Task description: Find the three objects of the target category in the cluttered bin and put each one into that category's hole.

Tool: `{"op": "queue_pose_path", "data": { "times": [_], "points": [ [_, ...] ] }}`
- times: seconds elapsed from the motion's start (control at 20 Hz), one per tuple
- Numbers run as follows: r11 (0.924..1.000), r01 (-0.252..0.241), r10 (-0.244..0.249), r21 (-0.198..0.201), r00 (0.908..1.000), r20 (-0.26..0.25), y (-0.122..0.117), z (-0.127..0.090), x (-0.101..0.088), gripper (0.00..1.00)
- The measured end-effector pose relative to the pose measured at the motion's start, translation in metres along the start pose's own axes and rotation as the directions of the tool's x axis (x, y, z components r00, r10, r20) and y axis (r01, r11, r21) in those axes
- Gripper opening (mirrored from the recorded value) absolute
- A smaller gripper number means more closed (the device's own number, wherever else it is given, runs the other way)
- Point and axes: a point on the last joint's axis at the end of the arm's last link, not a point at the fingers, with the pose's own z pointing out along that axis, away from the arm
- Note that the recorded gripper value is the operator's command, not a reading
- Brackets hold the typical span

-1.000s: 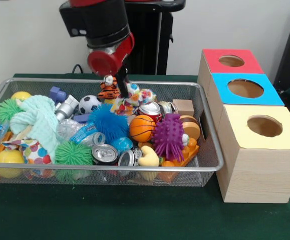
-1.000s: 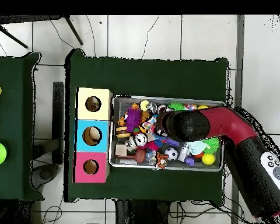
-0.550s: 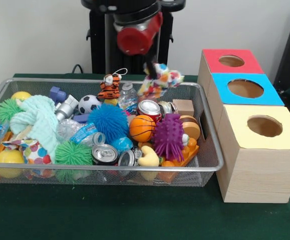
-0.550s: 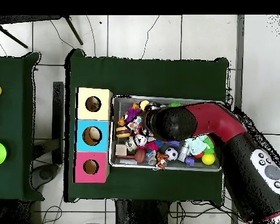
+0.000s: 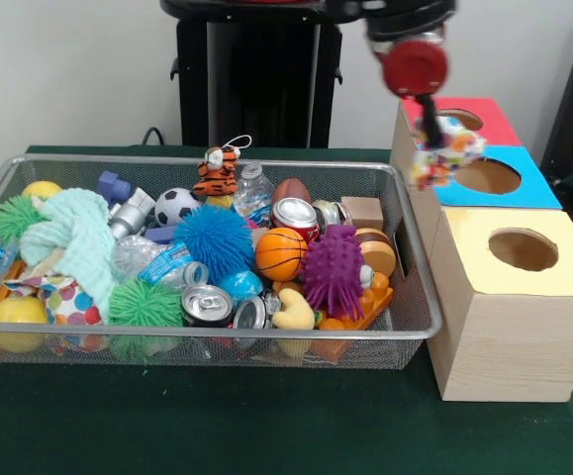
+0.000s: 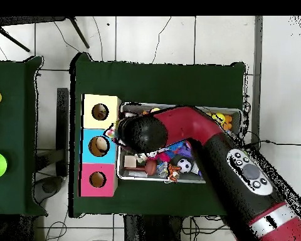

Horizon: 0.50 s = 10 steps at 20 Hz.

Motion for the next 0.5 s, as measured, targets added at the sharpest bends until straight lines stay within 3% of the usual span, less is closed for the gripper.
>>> {"op": "queue_pose_path", "data": {
  "times": [0.15, 0.2, 0.5],
  "points": [
    [0.9991, 0.025, -0.026, 0.036, 0.9993, 0.029, 0.001, 0.008, -0.024, 0.00],
    [0.9977, 0.036, -0.039, 0.057, 0.9980, 0.050, 0.003, 0.014, -0.042, 0.00],
    [0.9969, 0.042, -0.047, 0.067, 0.9956, 0.081, 0.004, 0.031, -0.075, 0.00]
  ]
}}
